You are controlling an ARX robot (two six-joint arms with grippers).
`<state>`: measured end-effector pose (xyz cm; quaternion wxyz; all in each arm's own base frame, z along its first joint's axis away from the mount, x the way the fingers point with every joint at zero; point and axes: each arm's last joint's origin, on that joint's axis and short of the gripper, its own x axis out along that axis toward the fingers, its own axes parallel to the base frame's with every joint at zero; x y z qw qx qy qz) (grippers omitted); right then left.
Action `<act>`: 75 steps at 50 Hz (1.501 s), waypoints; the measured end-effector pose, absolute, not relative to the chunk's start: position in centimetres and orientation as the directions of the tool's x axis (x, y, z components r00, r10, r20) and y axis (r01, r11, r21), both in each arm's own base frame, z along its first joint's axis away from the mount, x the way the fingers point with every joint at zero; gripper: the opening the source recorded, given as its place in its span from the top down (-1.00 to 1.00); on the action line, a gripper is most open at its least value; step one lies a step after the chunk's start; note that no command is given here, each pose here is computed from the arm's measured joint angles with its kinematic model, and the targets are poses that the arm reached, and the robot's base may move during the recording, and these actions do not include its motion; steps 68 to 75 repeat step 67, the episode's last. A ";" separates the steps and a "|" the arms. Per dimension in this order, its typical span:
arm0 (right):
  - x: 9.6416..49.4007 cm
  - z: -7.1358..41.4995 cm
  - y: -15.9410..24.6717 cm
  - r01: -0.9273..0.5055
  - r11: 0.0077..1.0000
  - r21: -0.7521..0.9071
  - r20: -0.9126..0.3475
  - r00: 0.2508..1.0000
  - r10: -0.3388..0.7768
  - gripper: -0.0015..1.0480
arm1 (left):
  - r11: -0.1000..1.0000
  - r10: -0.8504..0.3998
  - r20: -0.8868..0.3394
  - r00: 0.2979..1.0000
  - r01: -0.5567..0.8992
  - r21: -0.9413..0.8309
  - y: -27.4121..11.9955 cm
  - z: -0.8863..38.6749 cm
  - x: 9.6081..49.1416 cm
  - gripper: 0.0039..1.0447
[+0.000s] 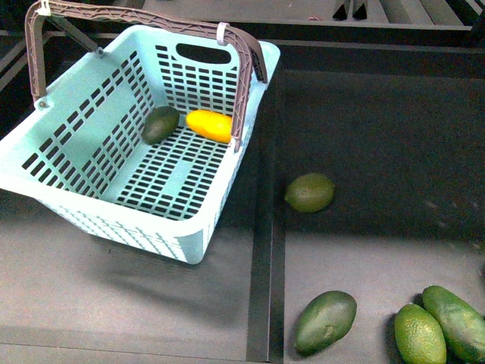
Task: Pick mango and avocado into basket
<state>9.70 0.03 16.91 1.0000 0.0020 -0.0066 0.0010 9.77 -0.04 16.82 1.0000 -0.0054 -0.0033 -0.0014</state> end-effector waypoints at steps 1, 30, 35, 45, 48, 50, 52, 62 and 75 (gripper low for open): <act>9.7 16.9 0.0 -0.002 1.000 0.004 0.013 1.000 0.002 -0.83 | 1.000 -0.003 0.009 1.000 0.003 -0.011 0.0 16.8 9.7 0.96; 9.7 16.9 0.0 -0.002 1.000 0.004 0.013 1.000 0.002 -0.83 | 1.000 -0.002 0.010 1.000 0.002 -0.011 0.0 16.8 9.7 0.54; 9.7 16.9 0.0 -0.002 1.000 0.004 0.013 1.000 0.002 -0.83 | 1.000 -0.002 0.010 1.000 0.002 -0.011 0.0 16.8 9.7 0.19; 9.7 16.9 0.0 -0.002 1.000 0.004 0.013 1.000 0.002 -0.83 | 1.000 -0.002 0.010 1.000 0.002 -0.011 0.0 16.8 9.7 -0.55; 9.7 16.9 0.0 -0.002 1.000 0.004 0.013 1.000 0.002 -0.83 | 1.000 -0.002 0.010 1.000 0.002 -0.011 0.0 16.8 9.7 -0.76; 9.7 16.9 0.0 -0.002 1.000 0.004 0.013 1.000 0.002 -0.83 | 1.000 -0.002 0.010 1.000 0.002 -0.011 0.0 16.8 9.7 -0.87; 9.7 16.9 0.0 -0.002 1.000 0.004 0.013 1.000 0.002 -0.83 | 1.000 -0.002 0.010 1.000 0.002 -0.009 0.0 16.8 9.7 -0.85; 9.7 16.9 0.0 -0.002 1.000 0.004 0.013 1.000 0.002 -0.83 | 1.000 -0.002 0.010 1.000 0.002 -0.009 0.0 16.8 9.7 -0.85; 9.7 16.9 0.0 -0.002 1.000 0.004 0.013 1.000 0.002 -0.83 | 1.000 -0.002 0.010 1.000 0.002 -0.009 0.0 16.8 9.7 -0.85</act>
